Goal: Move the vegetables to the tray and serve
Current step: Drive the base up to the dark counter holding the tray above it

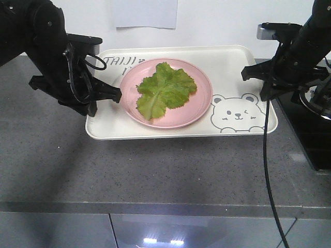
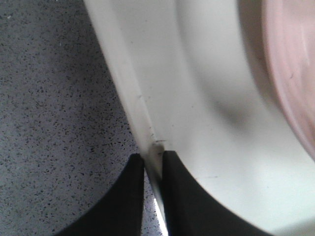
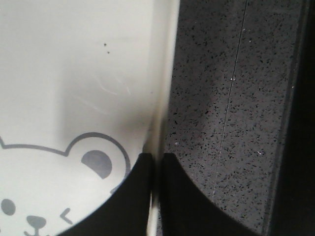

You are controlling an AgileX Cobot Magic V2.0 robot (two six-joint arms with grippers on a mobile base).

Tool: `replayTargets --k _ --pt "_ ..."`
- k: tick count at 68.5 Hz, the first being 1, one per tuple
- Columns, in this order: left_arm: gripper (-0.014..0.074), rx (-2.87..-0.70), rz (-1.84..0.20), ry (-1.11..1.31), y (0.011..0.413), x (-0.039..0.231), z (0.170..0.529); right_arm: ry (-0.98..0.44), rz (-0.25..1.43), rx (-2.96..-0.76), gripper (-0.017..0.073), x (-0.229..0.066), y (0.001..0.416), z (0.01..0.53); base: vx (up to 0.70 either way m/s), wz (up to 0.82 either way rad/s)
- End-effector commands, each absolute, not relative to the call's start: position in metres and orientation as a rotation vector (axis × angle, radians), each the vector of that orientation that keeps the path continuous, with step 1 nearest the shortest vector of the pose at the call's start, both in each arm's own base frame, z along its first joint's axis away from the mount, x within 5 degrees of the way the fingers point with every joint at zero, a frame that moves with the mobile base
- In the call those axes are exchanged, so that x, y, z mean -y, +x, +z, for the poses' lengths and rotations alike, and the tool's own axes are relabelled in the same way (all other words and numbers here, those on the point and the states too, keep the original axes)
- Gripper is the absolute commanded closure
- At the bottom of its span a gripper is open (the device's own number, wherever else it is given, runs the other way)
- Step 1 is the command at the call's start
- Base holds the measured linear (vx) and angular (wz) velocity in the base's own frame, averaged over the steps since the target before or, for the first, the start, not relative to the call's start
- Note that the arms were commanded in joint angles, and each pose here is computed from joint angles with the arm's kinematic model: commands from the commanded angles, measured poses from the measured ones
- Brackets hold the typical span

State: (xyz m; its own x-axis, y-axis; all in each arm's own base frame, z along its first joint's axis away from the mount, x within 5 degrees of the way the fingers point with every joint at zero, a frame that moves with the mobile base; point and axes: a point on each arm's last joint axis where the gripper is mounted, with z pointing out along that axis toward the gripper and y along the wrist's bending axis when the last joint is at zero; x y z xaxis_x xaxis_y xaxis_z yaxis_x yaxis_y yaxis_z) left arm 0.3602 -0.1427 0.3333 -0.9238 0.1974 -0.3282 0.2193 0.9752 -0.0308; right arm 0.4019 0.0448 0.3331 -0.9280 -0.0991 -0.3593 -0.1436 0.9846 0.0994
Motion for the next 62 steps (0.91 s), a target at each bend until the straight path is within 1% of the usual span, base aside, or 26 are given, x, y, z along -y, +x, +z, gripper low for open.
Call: replayTargets --k 1,62 --pt "0.0599 -2.671 -0.203 0.338 0.3482 0.1487 0.3662 -0.211 0.240 -2.685 0.0565 -0.0498 0.3873 0.3657 0.03 0.01" --pt "0.0599 -2.671 -0.203 0.338 0.3482 0.1487 0.3662 -0.211 0.240 -2.685 0.0565 -0.0498 0.3873 0.3657 0.04 0.01"
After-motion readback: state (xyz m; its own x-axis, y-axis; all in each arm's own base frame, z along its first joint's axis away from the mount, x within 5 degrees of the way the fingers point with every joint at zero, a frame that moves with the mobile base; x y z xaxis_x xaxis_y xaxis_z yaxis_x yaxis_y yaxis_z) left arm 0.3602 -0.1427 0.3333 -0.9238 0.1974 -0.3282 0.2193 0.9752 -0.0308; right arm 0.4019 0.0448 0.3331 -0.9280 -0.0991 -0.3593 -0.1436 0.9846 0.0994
